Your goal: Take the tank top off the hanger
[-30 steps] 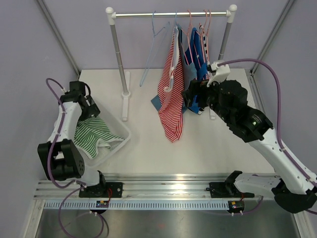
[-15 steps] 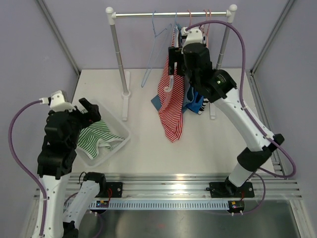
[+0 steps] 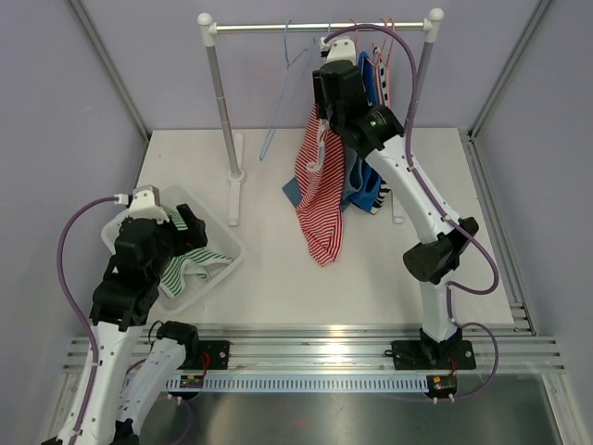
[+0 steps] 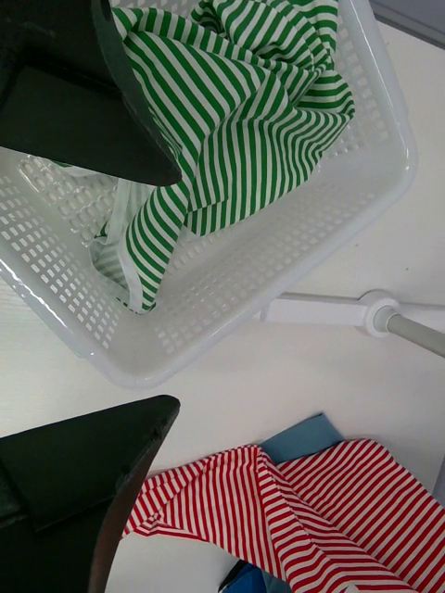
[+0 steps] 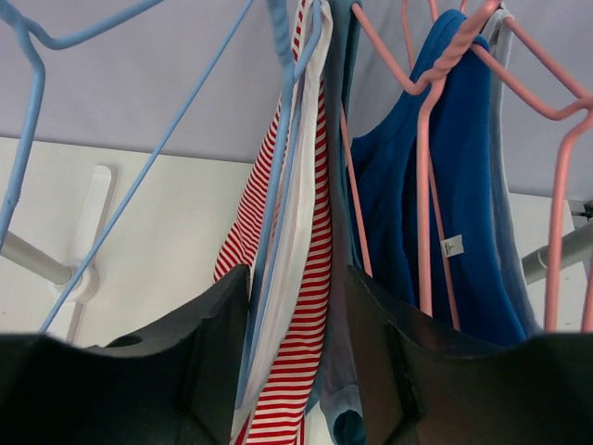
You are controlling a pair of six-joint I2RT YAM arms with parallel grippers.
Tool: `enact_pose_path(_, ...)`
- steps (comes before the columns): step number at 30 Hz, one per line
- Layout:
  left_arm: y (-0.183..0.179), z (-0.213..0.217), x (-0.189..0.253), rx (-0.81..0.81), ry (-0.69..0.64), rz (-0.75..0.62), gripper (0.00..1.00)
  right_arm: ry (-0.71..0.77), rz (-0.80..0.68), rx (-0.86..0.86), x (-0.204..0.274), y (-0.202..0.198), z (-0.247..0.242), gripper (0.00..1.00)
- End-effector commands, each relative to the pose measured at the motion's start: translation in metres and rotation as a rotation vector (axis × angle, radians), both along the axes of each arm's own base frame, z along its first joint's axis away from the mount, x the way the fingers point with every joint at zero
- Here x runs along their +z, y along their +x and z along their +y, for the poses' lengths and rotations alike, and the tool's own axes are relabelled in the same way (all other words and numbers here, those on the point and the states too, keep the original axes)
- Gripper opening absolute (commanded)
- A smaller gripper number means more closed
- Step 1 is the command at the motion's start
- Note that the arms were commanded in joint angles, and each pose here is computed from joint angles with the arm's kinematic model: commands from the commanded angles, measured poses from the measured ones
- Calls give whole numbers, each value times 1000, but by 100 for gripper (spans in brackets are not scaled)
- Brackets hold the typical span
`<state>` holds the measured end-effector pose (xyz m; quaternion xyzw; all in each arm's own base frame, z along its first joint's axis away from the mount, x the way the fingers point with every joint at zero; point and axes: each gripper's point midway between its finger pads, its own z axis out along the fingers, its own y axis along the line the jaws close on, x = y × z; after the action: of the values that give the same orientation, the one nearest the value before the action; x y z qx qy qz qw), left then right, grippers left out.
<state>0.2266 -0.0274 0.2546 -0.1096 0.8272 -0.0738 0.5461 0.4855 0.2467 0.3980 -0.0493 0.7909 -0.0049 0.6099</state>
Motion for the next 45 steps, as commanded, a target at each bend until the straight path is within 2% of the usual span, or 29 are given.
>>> enact_pose_path(1,5,-11,9,-60,-4,-41,99,23,-74,-5,21,11,0,51)
enact_pose_path(2,6,-11,9,-57,-3,-42,99,32,-82,-4,23,12,0,47)
enact_pose_path(3,6,-12,10,-63,-5,-46,99,35,-83,-4,22,14,2,38)
enact_pose_path(6,7,-16,10,-84,-6,-44,99,75,-103,-34,30,14,-1,27)
enact_pose_path(11,7,-17,9,-92,-8,-42,99,82,-109,-41,28,17,0,20)
enact_pose_path(12,6,-17,10,-92,-8,-46,99,82,-106,-39,26,18,1,16)
enact_pose_path(13,6,-17,10,-92,-9,-48,99,83,-108,-42,27,18,1,8)
enact_pose_path(18,7,-17,9,-91,-6,-44,99,129,-132,-25,42,13,2,0)
enact_pose_path(31,6,-14,12,-79,-5,-56,99,245,-236,71,102,-17,0,0)
enact_pose_path(45,5,-14,13,-79,-7,-65,99,268,-215,176,116,-60,-8,0)
